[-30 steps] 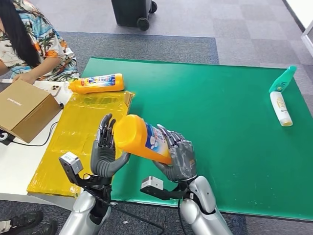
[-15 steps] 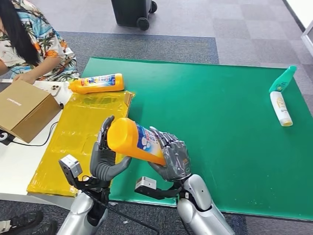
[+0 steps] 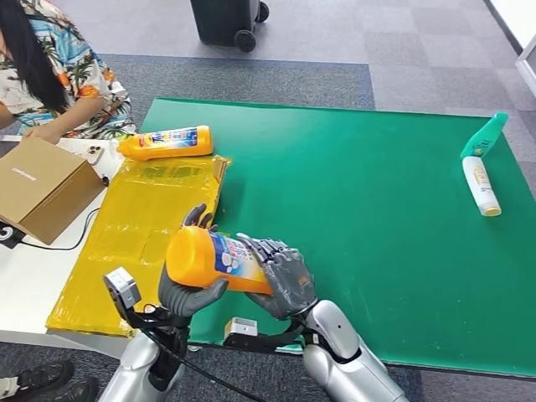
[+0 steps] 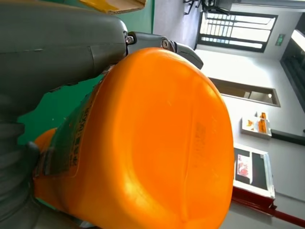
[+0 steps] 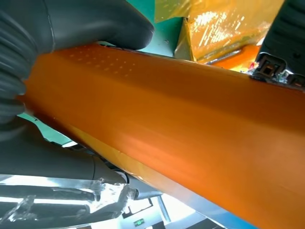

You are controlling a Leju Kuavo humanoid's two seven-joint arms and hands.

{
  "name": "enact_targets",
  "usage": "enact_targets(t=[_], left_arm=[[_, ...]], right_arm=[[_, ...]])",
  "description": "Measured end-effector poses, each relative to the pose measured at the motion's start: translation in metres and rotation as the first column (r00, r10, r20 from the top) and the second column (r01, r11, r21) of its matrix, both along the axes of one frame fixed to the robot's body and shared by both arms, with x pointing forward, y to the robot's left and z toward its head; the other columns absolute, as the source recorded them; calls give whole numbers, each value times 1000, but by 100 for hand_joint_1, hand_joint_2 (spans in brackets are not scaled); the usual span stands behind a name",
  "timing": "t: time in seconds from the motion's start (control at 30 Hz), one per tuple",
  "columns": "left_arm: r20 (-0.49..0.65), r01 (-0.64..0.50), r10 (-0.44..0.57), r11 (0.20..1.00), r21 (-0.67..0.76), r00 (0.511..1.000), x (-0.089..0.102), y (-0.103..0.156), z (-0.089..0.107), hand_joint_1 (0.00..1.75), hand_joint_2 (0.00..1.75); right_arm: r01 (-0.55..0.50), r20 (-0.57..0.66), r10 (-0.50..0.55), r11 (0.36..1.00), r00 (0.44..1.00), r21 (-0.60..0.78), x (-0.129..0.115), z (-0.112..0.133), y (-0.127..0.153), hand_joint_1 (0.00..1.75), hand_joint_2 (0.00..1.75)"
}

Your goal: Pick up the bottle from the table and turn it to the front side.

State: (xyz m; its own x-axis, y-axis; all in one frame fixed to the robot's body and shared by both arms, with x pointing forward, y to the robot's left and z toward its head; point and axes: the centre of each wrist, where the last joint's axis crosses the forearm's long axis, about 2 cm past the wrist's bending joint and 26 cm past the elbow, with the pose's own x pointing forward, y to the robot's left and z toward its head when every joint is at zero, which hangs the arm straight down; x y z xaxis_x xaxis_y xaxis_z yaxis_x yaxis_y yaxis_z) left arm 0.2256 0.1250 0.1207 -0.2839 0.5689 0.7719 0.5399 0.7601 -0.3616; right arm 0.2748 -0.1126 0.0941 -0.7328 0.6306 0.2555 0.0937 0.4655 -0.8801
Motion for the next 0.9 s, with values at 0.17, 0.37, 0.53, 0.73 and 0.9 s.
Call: enact_targets(t=[0.17,0.37,0.53,0.73,0.9], left_arm=[[-5,-1,1,1000,8,1000,-2,0,-2,27,175],[2,4,-4,1000,16,1000,-4,1,-4,175,175],[15,7,-7,1000,8,1000,-4,1,-4,175,175],[27,-14,14,1000,9,1000,-3,4,-4,175,175],[51,-34,33,999,31,998,-2,5,-1,175,175]], right_arm=[[5,-3,-5,999,1000,-43,1,-3,-3,175,175],[21,3,-21,996,1000,-88,4,-3,-5,175,175],[21,6,-21,995,1000,-100,5,-3,-5,175,175],[23,4,-23,993,1000,-115,3,-4,-4,175,175],[25,-1,-25,992,1000,-121,4,-3,-4,47,175]])
